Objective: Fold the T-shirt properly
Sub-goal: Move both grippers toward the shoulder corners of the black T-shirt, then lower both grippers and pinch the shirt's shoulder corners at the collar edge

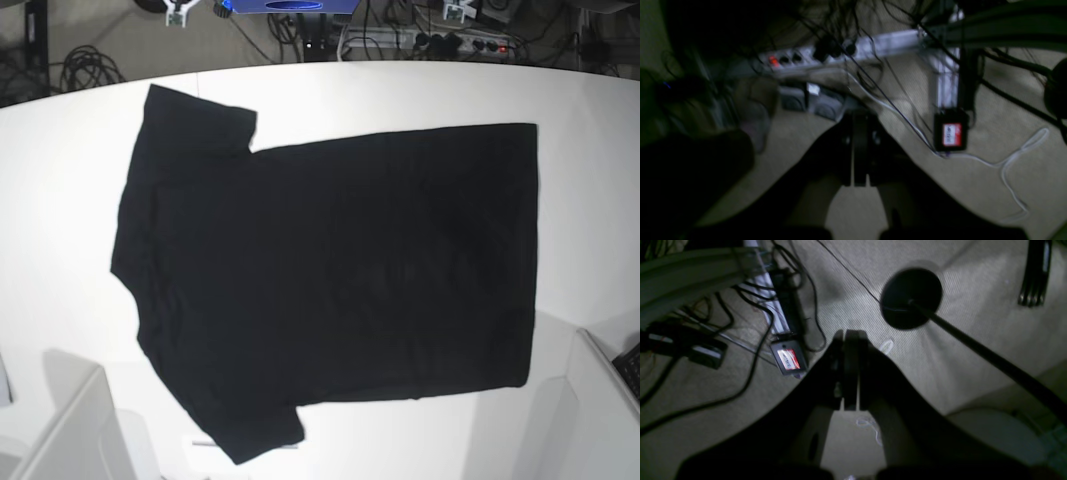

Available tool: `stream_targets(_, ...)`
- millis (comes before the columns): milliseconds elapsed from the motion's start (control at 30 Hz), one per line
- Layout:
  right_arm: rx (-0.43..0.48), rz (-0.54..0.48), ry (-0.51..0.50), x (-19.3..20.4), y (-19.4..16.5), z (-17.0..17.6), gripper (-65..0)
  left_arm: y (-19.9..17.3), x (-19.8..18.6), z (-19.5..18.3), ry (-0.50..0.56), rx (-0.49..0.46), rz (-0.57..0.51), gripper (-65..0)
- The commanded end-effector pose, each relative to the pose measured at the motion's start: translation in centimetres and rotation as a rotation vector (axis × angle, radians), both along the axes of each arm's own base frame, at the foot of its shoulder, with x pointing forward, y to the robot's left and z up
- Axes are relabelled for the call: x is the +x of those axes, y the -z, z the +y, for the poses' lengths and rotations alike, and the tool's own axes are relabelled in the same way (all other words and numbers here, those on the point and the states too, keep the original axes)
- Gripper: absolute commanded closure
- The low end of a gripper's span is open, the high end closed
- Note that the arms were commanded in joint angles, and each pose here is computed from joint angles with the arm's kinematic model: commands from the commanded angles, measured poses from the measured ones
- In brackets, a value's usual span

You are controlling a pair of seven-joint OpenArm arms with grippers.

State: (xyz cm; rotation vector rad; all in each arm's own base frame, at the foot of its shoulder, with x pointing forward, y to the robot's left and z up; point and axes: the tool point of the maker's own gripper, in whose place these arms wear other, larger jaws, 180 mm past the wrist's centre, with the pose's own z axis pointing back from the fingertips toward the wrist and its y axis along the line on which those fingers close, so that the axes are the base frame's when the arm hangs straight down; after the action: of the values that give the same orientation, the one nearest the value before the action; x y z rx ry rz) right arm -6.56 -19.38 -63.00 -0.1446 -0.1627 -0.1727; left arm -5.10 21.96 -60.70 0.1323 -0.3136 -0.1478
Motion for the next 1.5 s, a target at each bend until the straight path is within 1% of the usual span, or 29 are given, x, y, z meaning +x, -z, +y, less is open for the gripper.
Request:
stream_targets(0, -0.017, -0.009, 0.01, -0.6, -0.7, -0.8, 0.0, -0.7, -0.7, 0.4, 0.01, 0.007, -0.009, 0.0)
stream_targets(100, -0.03, -0.04, 0.035, 0.3, -2.4, -1.0, 0.0, -2.5, 0.1, 0.7, 0.042, 0.008, -0.065, 0.0)
stream_targets(300, -0.067, -0.078, 0.112, 2.1, -6.1, -2.1, 0.0, -5.9, 1.9, -0.1, 0.093, -0.011, -0.166, 0.0)
stream_targets(433, -0.088, -0.122, 0.118, 3.8, -8.7, -2.7, 0.0, -8.4, 3.2, -0.1, 0.14, -0.016, -0.229, 0.0)
stream_targets(533, -0.099, -0.117, 0.113, 4.6, -10.4, -3.3, 0.0, -9.9, 4.3, -0.3, 0.167, -0.021, -0.271, 0.0)
stream_targets(667, -0.129, -0.112, 0.137, 6.0, -12.7, -5.0, 0.0, -11.3, 5.1, -0.9, 0.176, -0.034, -0.31, 0.0)
stream_targets(867, -0.171, -0.111, 0.177, 7.7, -16.3, -7.0, 0.0, -14.6, 6.5, 0.1, 0.166, -0.001, -0.385, 0.0)
stream_targets(967, -0.203, -0.143, 0.188, 9.2, -18.9, -8.1, 0.0, -16.5, 7.8, 0.5, 0.169, 0.016, -0.437, 0.0)
stream_targets(1067, -0.244, -0.199, 0.193, 10.9, -22.1, -9.0, 0.0, -18.8, 8.7, 0.4, 0.179, 0.02, -0.484, 0.0)
stream_targets(1167, -0.258, -0.229, 0.186, 11.9, -23.2, -9.4, 0.0, -20.9, 9.7, -0.3, 0.191, 0.011, -0.536, 0.0)
stream_targets(1267, -0.247, -0.278, 0.193, 13.8, -23.4, -9.1, 0.0, -22.1, 10.6, -0.8, 0.189, 0.0, -0.571, 0.0)
stream_targets(1333, -0.217, -0.316, 0.168, 15.6, -23.5, -8.6, 0.0, -22.3, 11.1, -0.6, 0.141, -0.023, -0.591, 0.0)
stream_targets(1400, -0.119, -0.389, 0.115, 18.1, -23.8, -7.1, 0.0, -22.6, 12.1, -0.4, 0.082, -0.052, -0.623, 0.0)
stream_targets(1467, -0.012, -0.485, 0.097, 20.3, -24.7, -6.4, -0.3, -22.7, 12.7, -0.2, 0.033, -0.074, -0.642, 0.0)
